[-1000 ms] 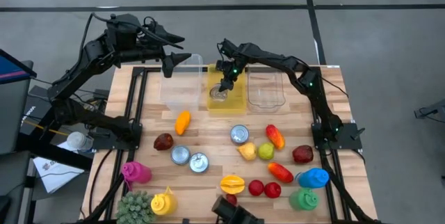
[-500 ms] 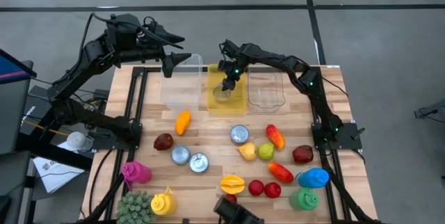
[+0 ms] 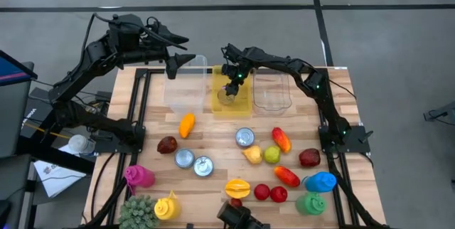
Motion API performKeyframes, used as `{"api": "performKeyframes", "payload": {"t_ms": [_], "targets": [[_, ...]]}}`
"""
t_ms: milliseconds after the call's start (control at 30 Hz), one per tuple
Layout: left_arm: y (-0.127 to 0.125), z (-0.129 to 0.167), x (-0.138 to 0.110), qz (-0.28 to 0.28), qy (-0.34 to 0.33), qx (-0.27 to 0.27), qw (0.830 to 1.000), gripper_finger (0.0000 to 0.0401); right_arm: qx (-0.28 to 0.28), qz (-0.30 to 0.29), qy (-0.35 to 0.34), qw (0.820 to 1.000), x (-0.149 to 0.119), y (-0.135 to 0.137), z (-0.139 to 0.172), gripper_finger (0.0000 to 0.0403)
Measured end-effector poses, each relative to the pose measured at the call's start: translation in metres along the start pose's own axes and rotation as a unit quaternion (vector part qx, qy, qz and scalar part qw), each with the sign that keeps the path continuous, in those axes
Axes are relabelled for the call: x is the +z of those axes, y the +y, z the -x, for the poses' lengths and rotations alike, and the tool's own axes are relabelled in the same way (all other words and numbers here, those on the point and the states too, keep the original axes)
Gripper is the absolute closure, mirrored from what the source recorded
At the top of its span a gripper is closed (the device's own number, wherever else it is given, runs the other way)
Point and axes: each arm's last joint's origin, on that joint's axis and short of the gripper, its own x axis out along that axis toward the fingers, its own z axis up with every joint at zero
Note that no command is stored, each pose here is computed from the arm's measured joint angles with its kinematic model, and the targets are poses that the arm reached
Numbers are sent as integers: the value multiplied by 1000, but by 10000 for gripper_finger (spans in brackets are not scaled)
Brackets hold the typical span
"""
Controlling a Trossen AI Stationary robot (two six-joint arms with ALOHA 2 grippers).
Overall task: Pick & Place Food Item
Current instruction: Put the blue and pink tuna can into the yellow bin
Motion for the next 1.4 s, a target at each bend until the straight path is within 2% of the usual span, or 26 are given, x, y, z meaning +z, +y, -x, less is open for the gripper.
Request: {"api": "performKeyframes", "payload": {"t_ms": [267,600,733,867,933,1000,1200,1233,1400], "targets": [[0,0,0,0,0,0,1000,103,-50,-6,4,999,2,-5,7,119],[0,0,0,0,1,0,1000,103,-85,13,-27,996,20,2,32,118],[0,0,-2,0,10,-1,1000,103,-92,46,-8,995,25,16,53,118],[-1,4,-5,1,25,-2,1000,103,-142,105,44,983,25,45,55,121],[-1,8,-6,1,31,-2,1000,104,-172,132,63,974,25,62,46,139],[-1,14,-6,1,24,-2,1000,109,-174,159,74,969,24,76,36,176],[-2,46,-3,-1,-12,1,1000,161,-161,203,72,963,22,95,12,369],[-3,52,-2,-1,-18,1,1000,174,-159,205,72,963,22,96,11,384],[-4,77,-2,1,-44,3,999,255,-146,191,78,968,16,91,-1,399]]}}
